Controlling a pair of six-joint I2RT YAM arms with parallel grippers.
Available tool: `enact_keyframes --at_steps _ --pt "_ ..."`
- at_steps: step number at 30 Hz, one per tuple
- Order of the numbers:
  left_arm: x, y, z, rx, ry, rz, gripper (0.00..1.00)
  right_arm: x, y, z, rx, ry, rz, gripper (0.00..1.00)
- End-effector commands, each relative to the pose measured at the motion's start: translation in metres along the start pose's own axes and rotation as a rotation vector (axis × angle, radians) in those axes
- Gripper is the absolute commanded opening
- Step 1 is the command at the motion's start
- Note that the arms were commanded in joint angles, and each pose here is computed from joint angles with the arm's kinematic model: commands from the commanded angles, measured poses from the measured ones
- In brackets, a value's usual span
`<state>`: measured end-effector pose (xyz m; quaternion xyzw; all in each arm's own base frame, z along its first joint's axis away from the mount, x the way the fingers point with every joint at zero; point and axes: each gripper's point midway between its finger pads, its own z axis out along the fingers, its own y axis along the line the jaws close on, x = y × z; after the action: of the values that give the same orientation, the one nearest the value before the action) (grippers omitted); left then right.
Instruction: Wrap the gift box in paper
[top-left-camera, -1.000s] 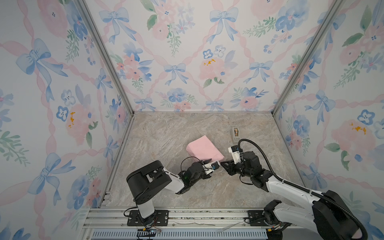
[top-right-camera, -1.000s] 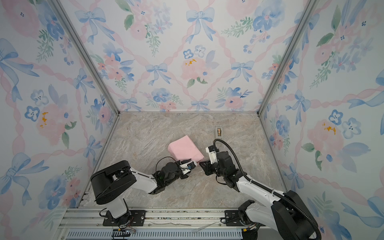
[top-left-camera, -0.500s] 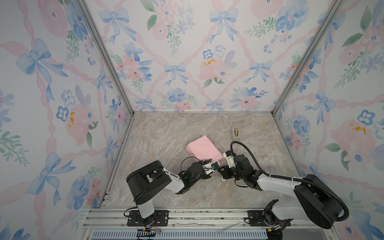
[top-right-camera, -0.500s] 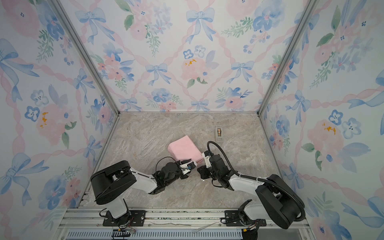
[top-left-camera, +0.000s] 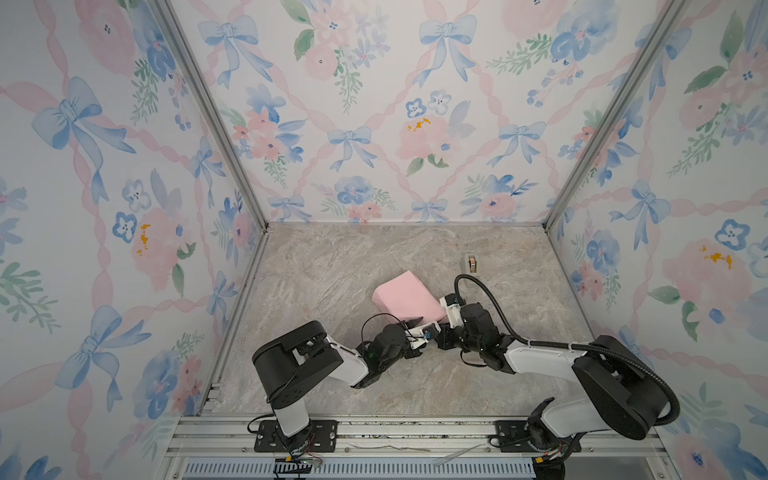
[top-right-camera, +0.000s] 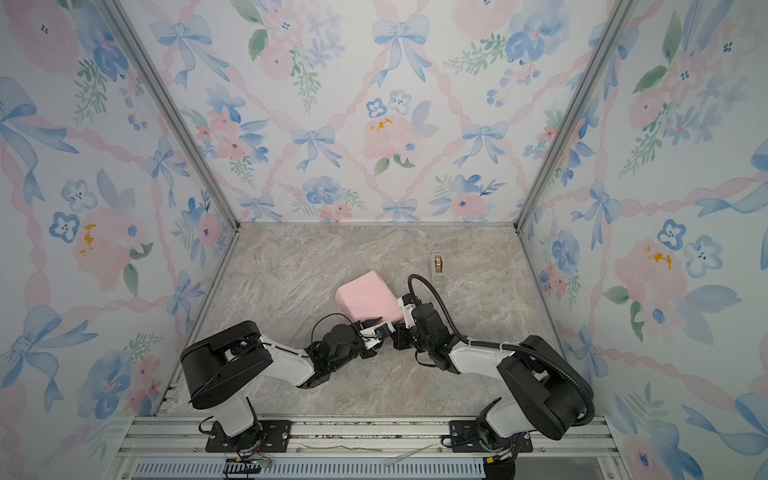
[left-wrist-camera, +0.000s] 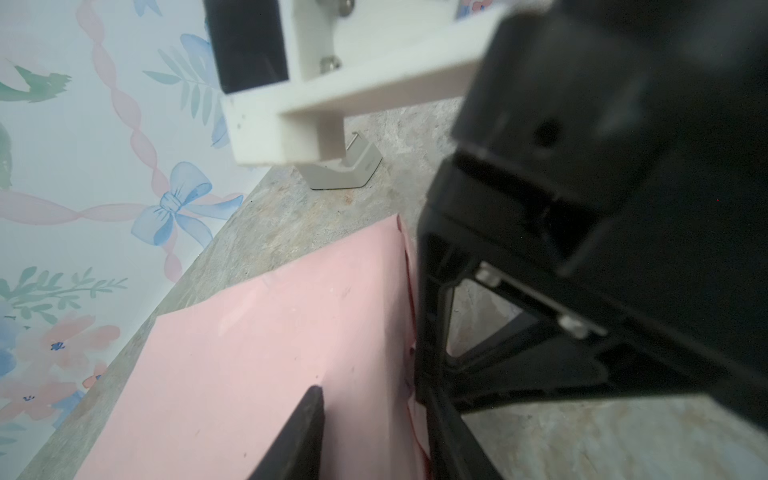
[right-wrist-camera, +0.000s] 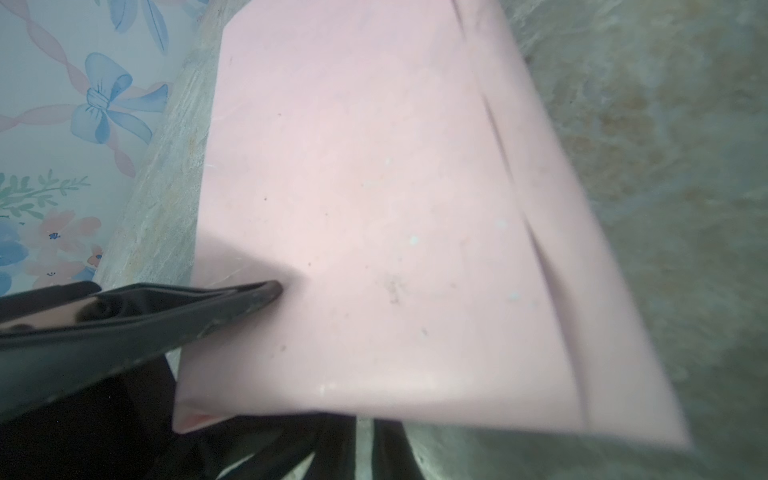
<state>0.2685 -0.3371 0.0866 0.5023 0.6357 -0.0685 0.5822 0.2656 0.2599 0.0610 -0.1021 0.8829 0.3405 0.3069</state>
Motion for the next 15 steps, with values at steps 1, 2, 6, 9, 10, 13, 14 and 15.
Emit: enact_keyframes --at_steps 1,2,6,9,10,13,14,15 --pt "0.002 -0.003 -0.003 0.036 0.017 -0.031 0.48 -0.019 0.011 0.003 -0.020 -0.056 -0.012 0.12" --pt "-0.001 -0.003 -0.004 0.037 0.010 -0.036 0.49 -0.021 0.012 0.003 -0.021 -0.058 -0.012 0.12" --pt "-0.015 0.004 -0.011 0.028 -0.032 -0.058 0.52 -0.020 0.011 0.003 -0.017 -0.058 -0.011 0.12" --pt "-0.028 0.009 -0.021 0.018 -0.069 -0.092 0.52 -0.021 0.012 0.002 -0.019 -0.060 -0.013 0.12" --pt "-0.031 0.011 -0.025 0.016 -0.081 -0.110 0.51 -0.021 0.012 0.002 -0.019 -0.059 -0.013 0.12" --pt "-0.040 0.014 -0.043 0.023 -0.121 -0.216 0.47 -0.021 0.012 0.002 -0.016 -0.060 -0.012 0.12" --pt "-0.042 0.013 -0.048 0.038 -0.131 -0.259 0.46 -0.022 0.012 0.002 -0.017 -0.062 -0.015 0.12" --pt "-0.043 0.011 -0.055 0.059 -0.135 -0.319 0.45 -0.023 0.012 0.002 -0.017 -0.064 -0.015 0.12"
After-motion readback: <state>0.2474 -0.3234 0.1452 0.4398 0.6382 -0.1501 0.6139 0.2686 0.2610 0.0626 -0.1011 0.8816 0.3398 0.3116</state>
